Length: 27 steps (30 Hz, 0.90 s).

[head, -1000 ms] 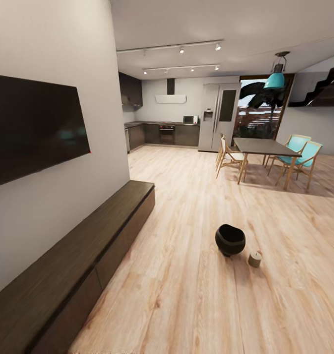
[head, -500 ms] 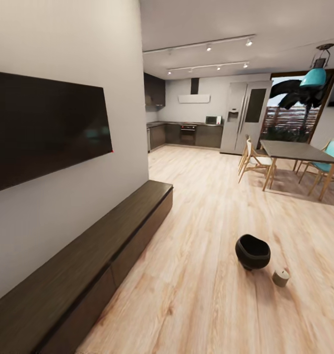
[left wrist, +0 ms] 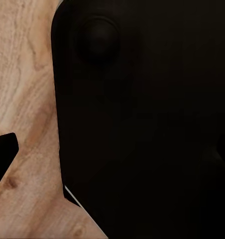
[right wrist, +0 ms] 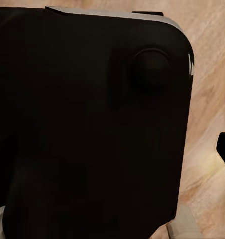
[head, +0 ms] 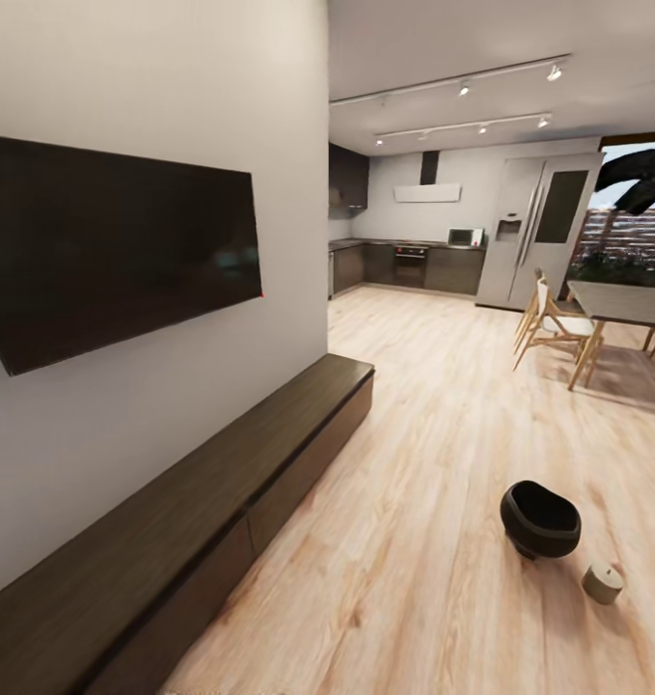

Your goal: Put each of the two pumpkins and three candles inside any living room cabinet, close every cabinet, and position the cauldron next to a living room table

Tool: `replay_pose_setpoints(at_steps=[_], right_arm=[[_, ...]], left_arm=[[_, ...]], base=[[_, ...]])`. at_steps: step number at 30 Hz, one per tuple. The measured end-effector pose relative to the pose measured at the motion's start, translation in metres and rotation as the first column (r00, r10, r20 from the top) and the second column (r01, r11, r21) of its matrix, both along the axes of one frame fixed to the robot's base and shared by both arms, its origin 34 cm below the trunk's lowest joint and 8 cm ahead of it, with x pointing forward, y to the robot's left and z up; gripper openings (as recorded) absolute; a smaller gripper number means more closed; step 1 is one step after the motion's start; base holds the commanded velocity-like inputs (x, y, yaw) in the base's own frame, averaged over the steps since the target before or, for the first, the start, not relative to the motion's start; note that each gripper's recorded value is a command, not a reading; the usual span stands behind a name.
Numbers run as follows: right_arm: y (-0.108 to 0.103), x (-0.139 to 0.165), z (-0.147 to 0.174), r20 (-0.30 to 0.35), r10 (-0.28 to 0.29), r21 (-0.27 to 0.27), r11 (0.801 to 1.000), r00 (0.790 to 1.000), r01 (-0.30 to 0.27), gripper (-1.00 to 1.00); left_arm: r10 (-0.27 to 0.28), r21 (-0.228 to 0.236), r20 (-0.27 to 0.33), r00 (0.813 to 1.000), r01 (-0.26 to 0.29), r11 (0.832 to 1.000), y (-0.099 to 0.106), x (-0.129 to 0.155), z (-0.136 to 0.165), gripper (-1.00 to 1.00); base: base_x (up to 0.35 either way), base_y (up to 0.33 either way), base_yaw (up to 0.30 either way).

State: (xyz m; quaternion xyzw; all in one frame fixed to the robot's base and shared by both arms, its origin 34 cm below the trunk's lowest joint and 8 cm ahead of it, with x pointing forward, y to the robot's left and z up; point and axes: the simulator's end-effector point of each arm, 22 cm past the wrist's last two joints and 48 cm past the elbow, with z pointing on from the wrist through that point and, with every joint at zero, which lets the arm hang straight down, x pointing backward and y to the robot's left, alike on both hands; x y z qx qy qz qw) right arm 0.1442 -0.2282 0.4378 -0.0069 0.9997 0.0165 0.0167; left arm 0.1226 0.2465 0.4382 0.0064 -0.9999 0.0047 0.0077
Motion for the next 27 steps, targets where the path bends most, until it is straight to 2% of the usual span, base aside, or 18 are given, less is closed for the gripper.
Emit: replay_pose_setpoints(at_steps=[15,27], right_arm=[[0.0011,0.0000,0.0001,0.000,0.000,0.001,1.000,1.000,0.000,1.00],[0.0013,0.0000,0.0001,0.000,0.000,0.002,1.000,1.000,0.000,1.00]], left_arm=[[-0.002,0.000,0.000,1.000,0.002,1.000,-0.0001,0.0000,0.0000,1.00],[-0.002,0.000,0.000,1.000,0.002,1.000,-0.0001,0.0000,0.0000,1.00]], base=[[0.089,-0.173,0.277],[0.099,-0.034,0.277]])
